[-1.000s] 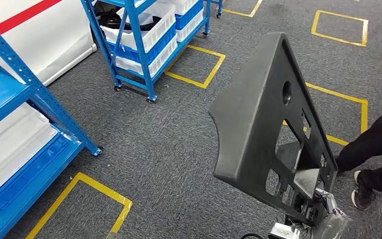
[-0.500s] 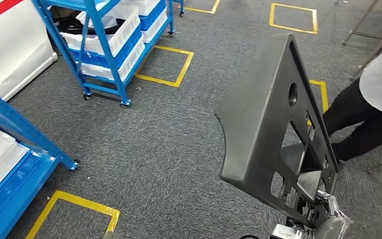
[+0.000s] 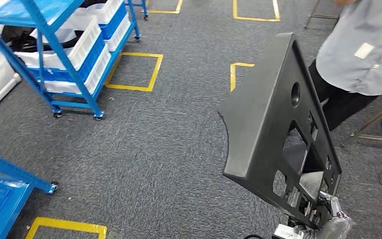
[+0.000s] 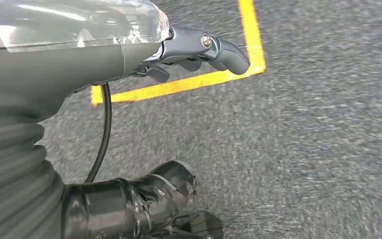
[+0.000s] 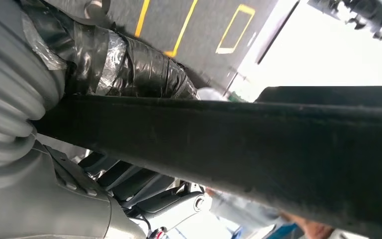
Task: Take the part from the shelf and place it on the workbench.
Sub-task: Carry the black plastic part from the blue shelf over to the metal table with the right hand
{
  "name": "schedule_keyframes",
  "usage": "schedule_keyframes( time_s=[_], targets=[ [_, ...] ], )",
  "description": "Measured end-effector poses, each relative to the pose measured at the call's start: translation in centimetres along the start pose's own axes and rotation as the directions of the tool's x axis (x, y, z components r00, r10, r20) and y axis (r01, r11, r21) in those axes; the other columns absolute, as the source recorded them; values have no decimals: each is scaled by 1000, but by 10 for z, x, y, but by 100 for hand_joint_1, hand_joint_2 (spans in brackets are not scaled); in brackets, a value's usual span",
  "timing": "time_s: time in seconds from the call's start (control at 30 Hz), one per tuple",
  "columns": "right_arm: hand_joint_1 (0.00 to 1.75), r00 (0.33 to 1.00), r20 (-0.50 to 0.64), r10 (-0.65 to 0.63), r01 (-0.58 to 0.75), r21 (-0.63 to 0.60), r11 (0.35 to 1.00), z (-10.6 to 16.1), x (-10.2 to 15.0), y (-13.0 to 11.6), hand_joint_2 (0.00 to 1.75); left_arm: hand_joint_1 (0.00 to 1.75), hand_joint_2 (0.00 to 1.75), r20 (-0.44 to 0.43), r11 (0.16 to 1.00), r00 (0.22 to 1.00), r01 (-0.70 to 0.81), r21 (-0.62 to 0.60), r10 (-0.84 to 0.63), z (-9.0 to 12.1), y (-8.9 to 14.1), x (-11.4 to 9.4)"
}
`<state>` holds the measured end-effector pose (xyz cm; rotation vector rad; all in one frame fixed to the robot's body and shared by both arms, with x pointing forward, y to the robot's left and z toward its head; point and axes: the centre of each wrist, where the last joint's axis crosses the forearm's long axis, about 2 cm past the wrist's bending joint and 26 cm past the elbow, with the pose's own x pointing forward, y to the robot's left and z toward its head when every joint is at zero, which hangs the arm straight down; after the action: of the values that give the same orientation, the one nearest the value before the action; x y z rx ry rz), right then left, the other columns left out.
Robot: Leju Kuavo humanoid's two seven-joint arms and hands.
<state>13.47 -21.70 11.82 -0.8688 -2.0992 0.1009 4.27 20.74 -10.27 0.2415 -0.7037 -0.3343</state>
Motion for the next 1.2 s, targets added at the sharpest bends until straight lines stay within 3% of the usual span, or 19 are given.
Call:
schedule_keyframes(
  time_s=[1.2],
  targets=[
    [175, 1000, -10, 14, -14, -5, 1000, 1, -2, -2, 175, 0, 175, 5, 1000, 1000, -10, -5, 10, -2, 1, 1]
  ],
)
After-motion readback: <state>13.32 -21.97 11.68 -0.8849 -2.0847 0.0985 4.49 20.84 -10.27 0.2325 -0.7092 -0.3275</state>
